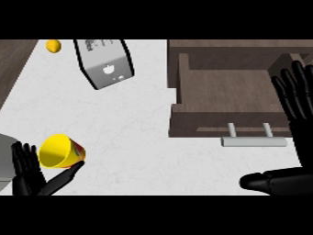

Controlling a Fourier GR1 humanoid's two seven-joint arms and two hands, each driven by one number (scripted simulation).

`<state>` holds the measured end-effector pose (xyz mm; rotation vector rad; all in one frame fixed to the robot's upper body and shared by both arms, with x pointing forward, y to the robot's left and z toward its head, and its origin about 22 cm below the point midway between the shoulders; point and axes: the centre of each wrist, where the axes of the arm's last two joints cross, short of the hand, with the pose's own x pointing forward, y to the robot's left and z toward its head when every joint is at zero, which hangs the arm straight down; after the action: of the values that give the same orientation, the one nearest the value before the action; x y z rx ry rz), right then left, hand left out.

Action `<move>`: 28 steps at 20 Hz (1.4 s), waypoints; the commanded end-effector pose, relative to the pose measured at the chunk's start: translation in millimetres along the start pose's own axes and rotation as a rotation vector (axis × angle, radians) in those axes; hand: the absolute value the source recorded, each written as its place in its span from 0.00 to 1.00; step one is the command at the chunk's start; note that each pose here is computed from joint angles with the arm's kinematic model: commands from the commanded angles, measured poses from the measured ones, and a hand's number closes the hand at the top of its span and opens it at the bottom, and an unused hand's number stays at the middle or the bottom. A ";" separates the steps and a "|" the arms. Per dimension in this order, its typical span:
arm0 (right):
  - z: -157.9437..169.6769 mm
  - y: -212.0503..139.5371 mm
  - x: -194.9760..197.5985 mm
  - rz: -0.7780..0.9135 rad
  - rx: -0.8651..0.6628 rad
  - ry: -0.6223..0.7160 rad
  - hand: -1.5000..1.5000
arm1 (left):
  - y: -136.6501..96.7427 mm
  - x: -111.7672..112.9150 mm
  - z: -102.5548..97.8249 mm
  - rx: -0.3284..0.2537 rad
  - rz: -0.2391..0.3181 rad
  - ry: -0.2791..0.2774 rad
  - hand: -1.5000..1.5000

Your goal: Pick up the cup, place it into the drawer and close the drawer

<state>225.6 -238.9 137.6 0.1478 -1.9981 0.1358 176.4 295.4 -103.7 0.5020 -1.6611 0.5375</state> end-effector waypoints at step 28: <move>0.5 10.2 15.6 -0.006 -0.001 0.012 0.00 | -6.2 -52.0 -17.7 -0.089 0.212 -0.003 0.00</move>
<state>221.7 -236.3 149.6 0.1608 -1.9959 0.1366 196.9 308.3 -151.4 0.3316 -1.7216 0.6054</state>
